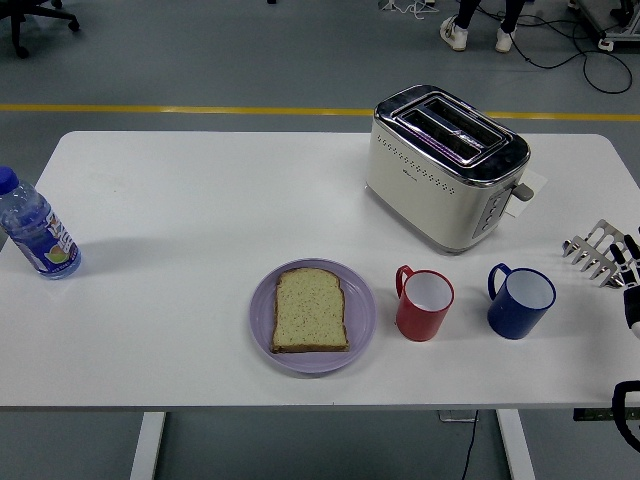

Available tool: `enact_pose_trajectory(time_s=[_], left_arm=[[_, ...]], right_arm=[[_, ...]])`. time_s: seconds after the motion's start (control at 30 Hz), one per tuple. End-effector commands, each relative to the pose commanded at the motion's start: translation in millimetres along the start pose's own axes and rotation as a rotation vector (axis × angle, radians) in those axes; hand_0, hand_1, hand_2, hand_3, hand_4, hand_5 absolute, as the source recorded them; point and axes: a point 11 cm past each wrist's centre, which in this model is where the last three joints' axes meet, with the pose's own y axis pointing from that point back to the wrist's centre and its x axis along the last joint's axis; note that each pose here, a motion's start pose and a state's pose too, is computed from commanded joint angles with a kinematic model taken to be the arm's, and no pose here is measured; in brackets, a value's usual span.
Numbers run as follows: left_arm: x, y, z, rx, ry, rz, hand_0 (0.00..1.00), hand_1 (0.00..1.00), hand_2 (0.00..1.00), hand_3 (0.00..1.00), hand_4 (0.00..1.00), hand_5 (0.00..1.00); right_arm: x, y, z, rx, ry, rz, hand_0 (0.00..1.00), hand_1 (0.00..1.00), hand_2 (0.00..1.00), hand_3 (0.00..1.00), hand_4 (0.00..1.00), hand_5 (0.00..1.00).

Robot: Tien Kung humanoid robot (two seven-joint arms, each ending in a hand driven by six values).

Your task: Pick up the cup,pour liquid into bread,place the cup on the desk

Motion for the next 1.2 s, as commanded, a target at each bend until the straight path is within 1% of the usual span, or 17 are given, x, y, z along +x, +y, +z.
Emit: enact_pose_trajectory(time_s=[0.07,0.17,0.2,0.37,0.4,0.43,0.53,0.57,0.6,0.73,0.93,1.17,1.2], left_arm=[[0.5,0.0,0.3,-0.001,-0.001,0.001,0.634,0.646,0.657,0.551,0.323,0.839],[1.4,0.1,0.9,-0.001,-0.002,0.003,0.634,0.646,0.657,0.551,0.323,0.839],[1.8,0.1,1.2,-0.002,-0.002,0.003,0.634,0.645,0.656,0.551,0.322,0.837],[2.7,0.1,2.1,-0.003,-0.003,0.005,0.634,0.645,0.656,0.551,0.322,0.837],[2.8,0.1,2.2,-0.003,-0.003,0.005,0.635,0.646,0.656,0.552,0.324,0.837],[3.0,0.1,2.3,-0.003,-0.004,0.005,0.635,0.646,0.656,0.552,0.324,0.837],[3.2,0.1,2.5,-0.004,-0.003,0.006,0.635,0.646,0.656,0.552,0.324,0.837],[3.2,0.1,2.5,-0.004,-0.003,0.006,0.635,0.646,0.656,0.552,0.324,0.837],[3.3,0.1,2.5,-0.004,-0.003,0.006,0.635,0.646,0.657,0.552,0.323,0.835],[3.2,0.1,2.8,-0.005,-0.006,0.006,0.635,0.646,0.657,0.552,0.323,0.835],[2.7,0.1,1.9,-0.003,-0.009,0.005,0.634,0.646,0.655,0.551,0.323,0.835],[0.9,0.0,-2.2,0.004,-0.012,0.002,0.635,0.646,0.656,0.551,0.323,0.835],[0.8,0.0,-2.4,0.005,-0.013,0.002,0.635,0.646,0.656,0.551,0.323,0.835]], right_arm=[[0.0,2.1,0,0.004,0.054,-0.011,0.810,0.786,0.836,0.952,0.877,0.196],[0.8,6.1,-1,0.015,0.190,-0.027,0.810,0.786,0.836,0.952,0.877,0.196],[3.0,7.6,-1,0.018,0.235,-0.021,0.927,0.877,0.960,0.998,0.968,0.263],[9.1,12.7,-1,0.047,0.463,-0.023,0.927,0.877,0.960,0.998,0.968,0.263],[8.5,13.2,-1,0.054,0.502,-0.032,0.932,0.879,0.962,0.998,0.985,0.242],[12.2,15.7,0,0.056,0.558,-0.029,0.932,0.879,0.962,0.998,0.985,0.242],[19.1,20.7,4,0.066,0.652,-0.023,0.932,0.879,0.962,0.998,0.985,0.242],[21.2,22.6,5,0.068,0.673,-0.020,0.932,0.879,0.962,0.998,0.985,0.242],[22.4,23.8,6,0.070,0.686,-0.018,0.934,0.885,0.974,0.998,0.998,0.200],[27.0,30.5,14,0.064,0.732,-0.021,0.934,0.885,0.974,0.998,0.998,0.200],[29.3,40.5,30,0.029,0.764,-0.041,0.933,0.893,0.975,0.998,0.998,0.206],[30.8,46.6,47,-0.018,0.814,-0.062,0.937,0.896,0.981,0.998,0.998,0.200],[30.9,46.8,48,-0.020,0.816,-0.063,0.949,0.900,0.989,0.998,0.998,0.179]])
